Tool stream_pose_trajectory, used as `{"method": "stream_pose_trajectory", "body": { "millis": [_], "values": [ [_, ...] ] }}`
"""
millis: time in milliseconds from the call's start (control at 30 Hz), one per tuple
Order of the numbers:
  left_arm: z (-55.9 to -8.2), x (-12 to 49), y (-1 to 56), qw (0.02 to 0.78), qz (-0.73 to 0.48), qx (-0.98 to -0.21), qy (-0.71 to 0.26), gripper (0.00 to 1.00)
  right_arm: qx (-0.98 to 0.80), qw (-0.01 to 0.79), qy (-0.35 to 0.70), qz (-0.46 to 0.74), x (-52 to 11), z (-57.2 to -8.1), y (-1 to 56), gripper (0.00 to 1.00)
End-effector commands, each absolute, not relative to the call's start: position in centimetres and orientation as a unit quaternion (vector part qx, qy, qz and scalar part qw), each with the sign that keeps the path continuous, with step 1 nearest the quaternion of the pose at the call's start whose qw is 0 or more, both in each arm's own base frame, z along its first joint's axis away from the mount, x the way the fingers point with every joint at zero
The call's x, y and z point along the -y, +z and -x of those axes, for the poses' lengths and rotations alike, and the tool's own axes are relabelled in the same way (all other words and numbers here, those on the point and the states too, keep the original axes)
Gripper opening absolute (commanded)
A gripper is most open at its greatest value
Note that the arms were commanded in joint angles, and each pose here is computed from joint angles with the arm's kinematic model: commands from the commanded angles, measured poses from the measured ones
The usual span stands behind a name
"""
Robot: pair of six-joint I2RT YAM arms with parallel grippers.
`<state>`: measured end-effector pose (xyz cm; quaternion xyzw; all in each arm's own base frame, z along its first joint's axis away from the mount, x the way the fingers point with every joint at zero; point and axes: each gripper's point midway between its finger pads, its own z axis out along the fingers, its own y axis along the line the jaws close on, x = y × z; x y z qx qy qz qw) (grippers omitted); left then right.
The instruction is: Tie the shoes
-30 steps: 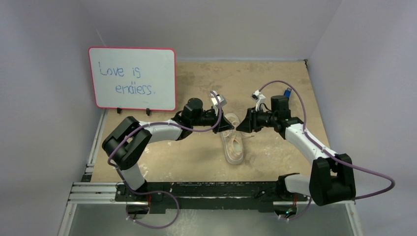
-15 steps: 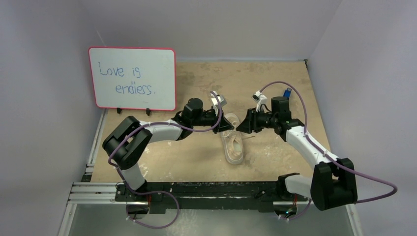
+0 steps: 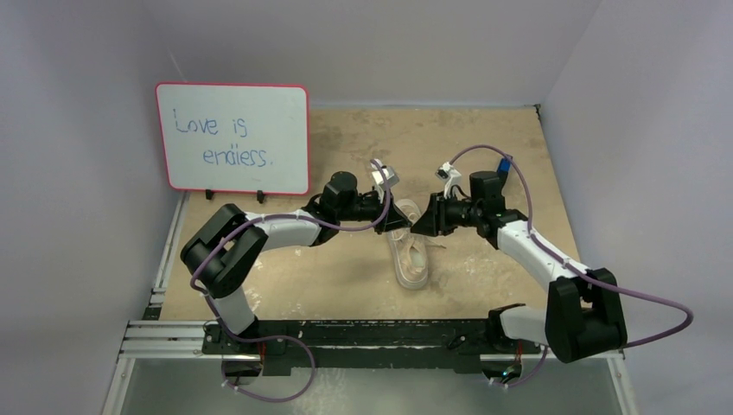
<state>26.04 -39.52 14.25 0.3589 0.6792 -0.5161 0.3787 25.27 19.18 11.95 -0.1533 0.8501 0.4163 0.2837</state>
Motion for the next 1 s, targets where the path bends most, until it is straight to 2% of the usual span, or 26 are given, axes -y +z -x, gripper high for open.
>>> {"method": "stream_pose_trajectory", "body": {
  "millis": [0, 333, 467, 700, 833, 867, 967],
  "values": [
    [-26.9, 40.3, 17.2, 0.408, -0.368, -0.646, -0.53, 0.0, -0.833, 0.293, 0.437, 0.17, -20.3, -25.3, 12.8, 0.34],
    [-26.8, 40.2, 17.1, 0.404, -0.369, -0.647, -0.53, 0.0, -0.837, 0.294, 0.43, 0.169, -20.1, -25.5, 11.6, 0.16],
    [-26.6, 40.1, 16.8, 0.4, -0.375, -0.65, -0.526, 0.0, -0.829, 0.293, 0.441, 0.181, -20.4, -25.6, 12.0, 0.0],
    [-27.2, 37.5, 12.7, 0.377, -0.44, -0.7, -0.418, 0.0, -0.835, 0.242, 0.444, 0.216, -19.7, -24.4, 12.4, 0.0],
    [-28.4, 36.6, 12.1, 0.389, -0.447, -0.716, -0.369, 0.0, -0.824, 0.226, 0.472, 0.216, -20.0, -23.7, 13.8, 0.0],
    [-28.8, 36.4, 12.1, 0.393, -0.443, -0.721, -0.36, 0.01, -0.82, 0.219, 0.483, 0.217, -20.2, -23.4, 14.0, 0.0],
    [-29.6, 35.9, 12.8, 0.416, -0.422, -0.733, -0.336, 0.23, -0.813, 0.2, 0.503, 0.212, -20.5, -23.1, 14.2, 0.0]
  ]
}}
